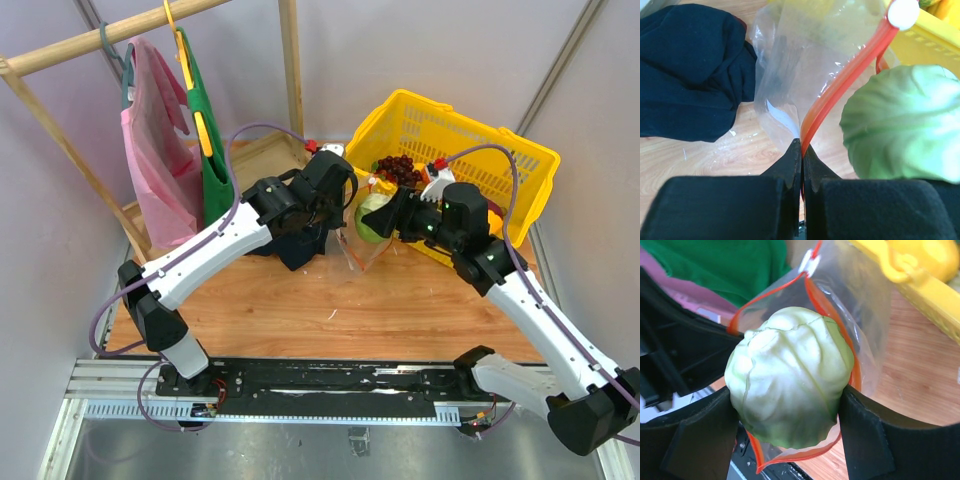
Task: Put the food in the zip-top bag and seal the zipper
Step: Place the fake vegetable in the zipper food storage bag.
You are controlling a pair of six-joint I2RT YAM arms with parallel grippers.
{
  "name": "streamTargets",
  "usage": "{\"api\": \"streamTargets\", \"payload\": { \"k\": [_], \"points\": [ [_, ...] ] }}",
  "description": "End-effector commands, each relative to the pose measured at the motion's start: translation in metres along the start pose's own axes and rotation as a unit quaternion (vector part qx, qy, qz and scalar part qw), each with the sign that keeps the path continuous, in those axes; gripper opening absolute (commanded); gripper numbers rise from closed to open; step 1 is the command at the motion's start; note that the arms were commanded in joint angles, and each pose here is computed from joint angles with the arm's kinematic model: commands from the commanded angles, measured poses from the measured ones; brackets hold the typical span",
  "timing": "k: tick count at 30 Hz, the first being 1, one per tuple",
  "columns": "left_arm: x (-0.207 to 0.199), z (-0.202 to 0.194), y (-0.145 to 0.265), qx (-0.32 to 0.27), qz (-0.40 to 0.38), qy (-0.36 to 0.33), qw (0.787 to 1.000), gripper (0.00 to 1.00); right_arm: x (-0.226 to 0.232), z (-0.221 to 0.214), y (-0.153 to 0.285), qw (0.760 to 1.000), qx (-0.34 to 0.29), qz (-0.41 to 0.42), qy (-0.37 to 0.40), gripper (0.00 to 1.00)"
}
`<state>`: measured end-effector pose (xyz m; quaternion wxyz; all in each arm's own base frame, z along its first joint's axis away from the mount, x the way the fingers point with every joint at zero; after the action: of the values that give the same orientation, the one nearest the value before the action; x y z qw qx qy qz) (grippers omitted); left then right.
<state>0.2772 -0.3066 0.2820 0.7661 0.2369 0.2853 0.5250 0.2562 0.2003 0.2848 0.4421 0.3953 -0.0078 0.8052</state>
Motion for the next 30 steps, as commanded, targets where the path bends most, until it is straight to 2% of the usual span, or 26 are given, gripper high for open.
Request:
{"api": "streamTargets", "payload": {
  "k": [1,8,18,22,30],
  "points": [
    [-0.003,0.006,0.007,-0.015,-0.01,0.012,1.0,0.0,0.057,0.022,0.017,0.991,-0.022,0.129,0.04,0.32],
    [-0.006,0.004,0.003,-0.014,-0.013,0.015,1.0,0.0,0.08,0.017,0.029,0.979,-0.005,0.199,0.038,0.33],
    [-0.008,0.005,0.001,-0.015,-0.016,0.022,1.0,0.0,0.073,-0.006,0.024,0.976,0.052,0.209,0.036,0.35],
    [-0.008,0.006,0.003,-0.017,-0.018,0.025,0.999,0.0,0.05,-0.012,0.014,0.987,0.061,0.146,0.037,0.34],
    [-0.012,0.005,0.005,-0.014,-0.031,0.025,0.999,0.0,0.008,-0.011,0.0,0.998,0.038,0.029,0.05,0.34]
  ]
}}
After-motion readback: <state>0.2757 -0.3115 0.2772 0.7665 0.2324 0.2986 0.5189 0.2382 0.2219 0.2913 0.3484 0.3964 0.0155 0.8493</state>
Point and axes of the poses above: each gripper's point midway between its finger pads, its own y axis back along the fingers, its own x axis along the line the jaws close on, z = x × y, the point moved 2 cm from there along y, back along the fingers, and after that the axes turned 4 degrees about -y, right-handed, at the moved point
